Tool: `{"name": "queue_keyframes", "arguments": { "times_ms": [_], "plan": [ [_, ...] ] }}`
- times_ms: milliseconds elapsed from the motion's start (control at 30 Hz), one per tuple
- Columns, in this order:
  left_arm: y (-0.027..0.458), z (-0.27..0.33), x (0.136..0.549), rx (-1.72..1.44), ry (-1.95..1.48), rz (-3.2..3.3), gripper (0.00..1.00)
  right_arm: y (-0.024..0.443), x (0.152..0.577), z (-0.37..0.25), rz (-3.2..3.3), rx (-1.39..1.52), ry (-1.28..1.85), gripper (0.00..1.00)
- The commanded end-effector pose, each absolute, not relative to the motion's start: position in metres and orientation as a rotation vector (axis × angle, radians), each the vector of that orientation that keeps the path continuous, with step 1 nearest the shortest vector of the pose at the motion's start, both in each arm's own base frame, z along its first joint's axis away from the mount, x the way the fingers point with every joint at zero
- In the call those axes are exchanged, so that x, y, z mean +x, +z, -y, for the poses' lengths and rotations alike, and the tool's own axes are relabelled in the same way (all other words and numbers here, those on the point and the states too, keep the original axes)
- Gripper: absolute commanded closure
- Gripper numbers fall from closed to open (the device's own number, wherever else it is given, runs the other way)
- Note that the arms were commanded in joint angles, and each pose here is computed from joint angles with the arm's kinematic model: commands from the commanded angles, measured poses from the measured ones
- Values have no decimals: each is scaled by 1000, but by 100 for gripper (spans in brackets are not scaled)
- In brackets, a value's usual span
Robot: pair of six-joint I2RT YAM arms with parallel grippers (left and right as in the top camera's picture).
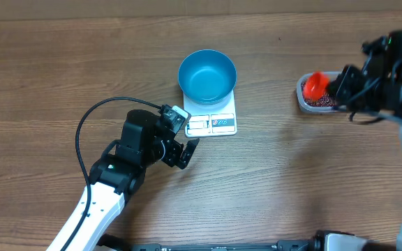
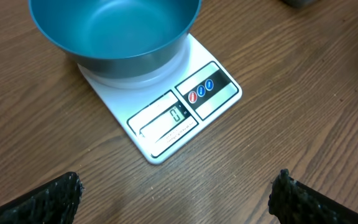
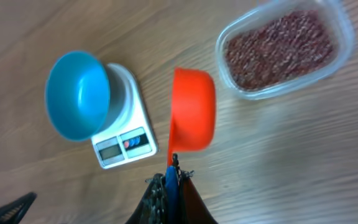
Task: Scoop item into bowl and weigh 150g on scale
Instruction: 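Lower the red scoop with the right gripper into the bean tub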
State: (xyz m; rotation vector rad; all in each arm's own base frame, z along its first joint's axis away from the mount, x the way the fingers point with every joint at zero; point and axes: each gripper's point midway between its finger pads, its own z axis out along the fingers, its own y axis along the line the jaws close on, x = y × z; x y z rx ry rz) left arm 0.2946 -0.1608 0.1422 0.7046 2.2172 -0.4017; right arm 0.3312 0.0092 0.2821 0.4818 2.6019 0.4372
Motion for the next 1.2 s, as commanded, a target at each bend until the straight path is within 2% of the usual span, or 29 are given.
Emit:
{"name": "queue_keyframes", "arguments": {
  "times_ms": [0, 267, 400, 733, 1167],
  "plan": [
    [151, 163, 299, 692, -418, -2202, 0, 285, 350, 17, -2616, 504, 327, 97],
    [151, 163, 299, 692, -418, -2202, 0, 251, 370, 75, -2685, 645, 285, 96],
    [150, 163, 298, 692, -418, -2202, 0, 234, 384, 91, -2708, 564, 255, 96],
    [150, 163, 298, 693, -418, -2202, 1, 193, 408, 100, -2784, 325, 221, 96],
    [148, 162, 296, 694, -418, -2218, 0, 137, 414, 112, -2902, 392, 179, 96]
  ]
}}
